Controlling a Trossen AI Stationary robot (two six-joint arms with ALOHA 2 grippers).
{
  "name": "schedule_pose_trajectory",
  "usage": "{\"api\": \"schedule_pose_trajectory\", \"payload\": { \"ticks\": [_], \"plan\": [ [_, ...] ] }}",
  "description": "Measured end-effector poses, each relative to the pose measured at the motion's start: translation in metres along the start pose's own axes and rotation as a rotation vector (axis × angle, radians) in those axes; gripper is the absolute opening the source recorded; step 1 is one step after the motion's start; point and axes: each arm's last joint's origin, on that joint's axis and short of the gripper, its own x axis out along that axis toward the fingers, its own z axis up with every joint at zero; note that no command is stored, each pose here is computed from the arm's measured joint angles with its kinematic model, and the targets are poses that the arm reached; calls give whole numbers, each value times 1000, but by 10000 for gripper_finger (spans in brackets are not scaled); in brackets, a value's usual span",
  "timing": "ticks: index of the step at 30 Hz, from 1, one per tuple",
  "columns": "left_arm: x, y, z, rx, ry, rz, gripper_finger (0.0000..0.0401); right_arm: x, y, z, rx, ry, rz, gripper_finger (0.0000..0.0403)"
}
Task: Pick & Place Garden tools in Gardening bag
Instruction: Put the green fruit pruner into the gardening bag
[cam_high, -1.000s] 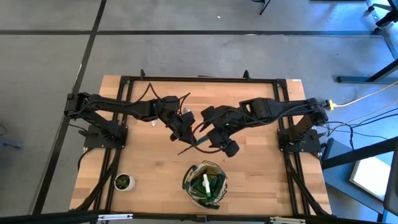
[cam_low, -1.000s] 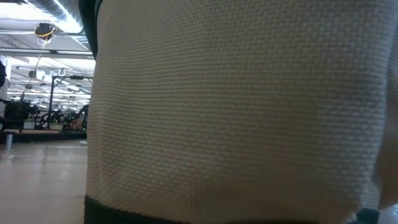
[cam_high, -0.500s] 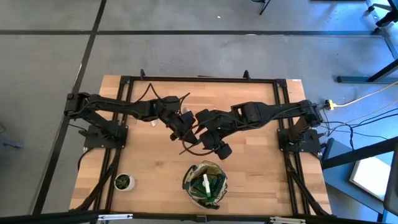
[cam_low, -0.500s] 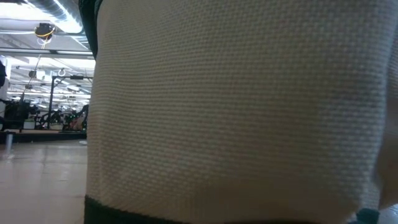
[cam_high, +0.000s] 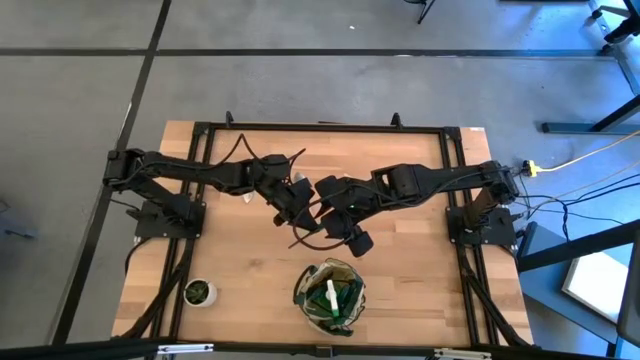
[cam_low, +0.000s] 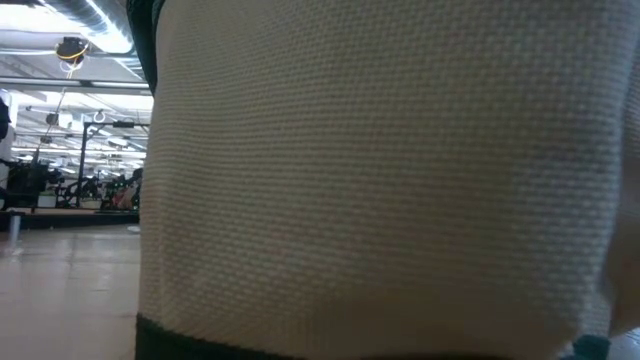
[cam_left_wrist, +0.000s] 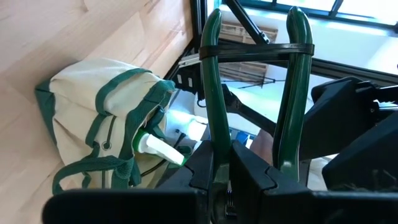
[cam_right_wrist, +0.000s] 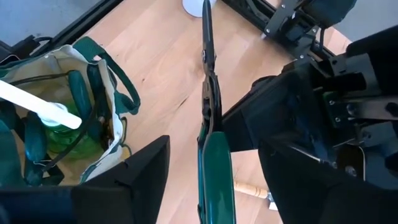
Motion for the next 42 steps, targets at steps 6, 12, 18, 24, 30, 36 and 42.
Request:
{"api": "schedule_pose_trajectory", "payload": {
  "ticks": [6,12,18,24,30,36,42],
  "plan": [
    [0,0,0,2,0,-2,24,0,0,-1,-3,7,-2,243],
    [2,-1,-1,10,-19,-7,24,0,0,-2,-8,33,-27,243],
    [2,-1,-2,30,-57,-6,24,0,0,-5,0,73,-47,243],
    [2,-1,-1,39,-60,-5,24,0,0,-6,1,79,-44,243],
    [2,-1,-1,47,-70,-4,24,0,0,-7,4,91,-39,243],
    [4,-10,-4,97,-73,-82,24,2,0,-12,10,124,-28,243],
    [4,-13,-4,96,-94,-103,24,12,-2,-22,44,159,-22,243]
  ]
}}
